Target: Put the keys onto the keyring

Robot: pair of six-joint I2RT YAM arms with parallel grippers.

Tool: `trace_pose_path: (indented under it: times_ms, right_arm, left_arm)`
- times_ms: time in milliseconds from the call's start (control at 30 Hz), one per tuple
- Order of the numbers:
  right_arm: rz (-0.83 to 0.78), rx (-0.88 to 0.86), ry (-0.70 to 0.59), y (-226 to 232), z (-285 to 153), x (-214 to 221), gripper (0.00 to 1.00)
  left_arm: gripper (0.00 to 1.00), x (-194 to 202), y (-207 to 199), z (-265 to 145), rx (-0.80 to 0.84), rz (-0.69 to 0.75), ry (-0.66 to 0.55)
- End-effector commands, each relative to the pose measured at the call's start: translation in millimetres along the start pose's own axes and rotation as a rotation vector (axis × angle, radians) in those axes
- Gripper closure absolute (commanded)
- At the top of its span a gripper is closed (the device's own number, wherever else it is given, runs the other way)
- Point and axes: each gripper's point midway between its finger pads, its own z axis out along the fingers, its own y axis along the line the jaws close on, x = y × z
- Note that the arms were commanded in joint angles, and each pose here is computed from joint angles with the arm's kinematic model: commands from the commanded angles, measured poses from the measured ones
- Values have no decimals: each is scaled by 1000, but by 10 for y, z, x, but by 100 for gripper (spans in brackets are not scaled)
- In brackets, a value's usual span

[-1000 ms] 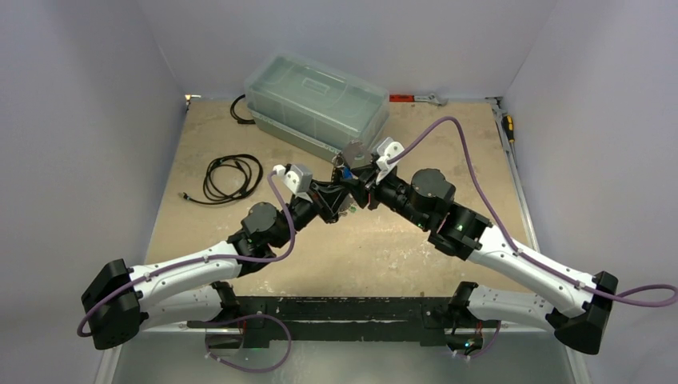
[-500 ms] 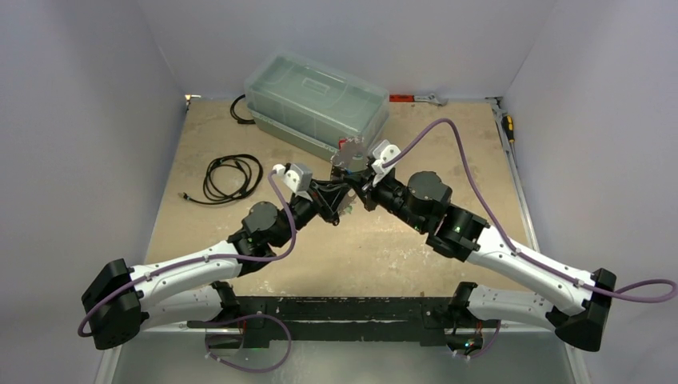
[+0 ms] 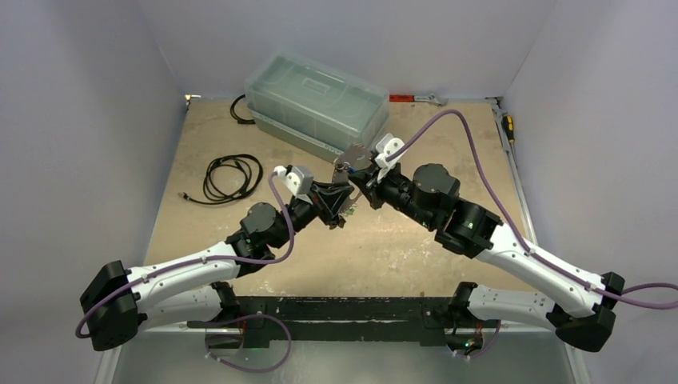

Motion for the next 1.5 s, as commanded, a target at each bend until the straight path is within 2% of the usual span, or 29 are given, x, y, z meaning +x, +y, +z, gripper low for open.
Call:
trace_pose_path:
  times_ms: [0, 367, 533, 567, 600, 667, 700, 767, 800, 1067, 1200, 1367, 1467]
  right_arm:
    - [-7, -14, -32, 1, -137, -301, 100]
    - [-57, -41, -8, 4, -265, -512, 100]
    - [-92, -54, 49, 11, -266, -489, 100]
    - [-91, -58, 49, 17, -269, -501, 100]
    - [-86, -64, 43, 27, -280, -533, 100]
    - [-72, -81, 29, 60, -300, -606, 100]
    - [-64, -89, 18, 74, -316, -652, 100]
    - [-51, -95, 8, 88, -324, -701, 100]
    - [-45, -95, 6, 92, -324, -714, 100]
    - [-17, -49, 22, 35, -246, -671, 100]
    - [-8, -22, 38, 2, -199, -625, 100]
    - [3, -12, 46, -1, -144, -594, 100]
    - [2, -10, 53, 0, -117, -568, 100]
  left_arm:
    - [100, -333, -168, 2, 71, 15, -97]
    - [100, -230, -135, 11, 67, 60, -68]
    - [100, -138, -113, 9, 68, 101, -34]
    - [97, -96, -90, 6, 61, 116, -16]
    - [82, -45, -54, 1, 47, 131, 7]
    - [46, 54, 35, -17, 11, 167, 53]
    - [33, 108, 90, -35, -11, 177, 77]
    - [15, 153, 158, -86, -41, 193, 108]
    - [11, 144, 182, -119, -54, 196, 115]
    - [1, -89, 438, -459, -238, 147, 143]
    - [1, -257, 510, -665, -342, 45, 167]
    - [1, -472, 502, -897, -406, -8, 232]
    - [1, -715, 566, -1070, -477, -11, 226]
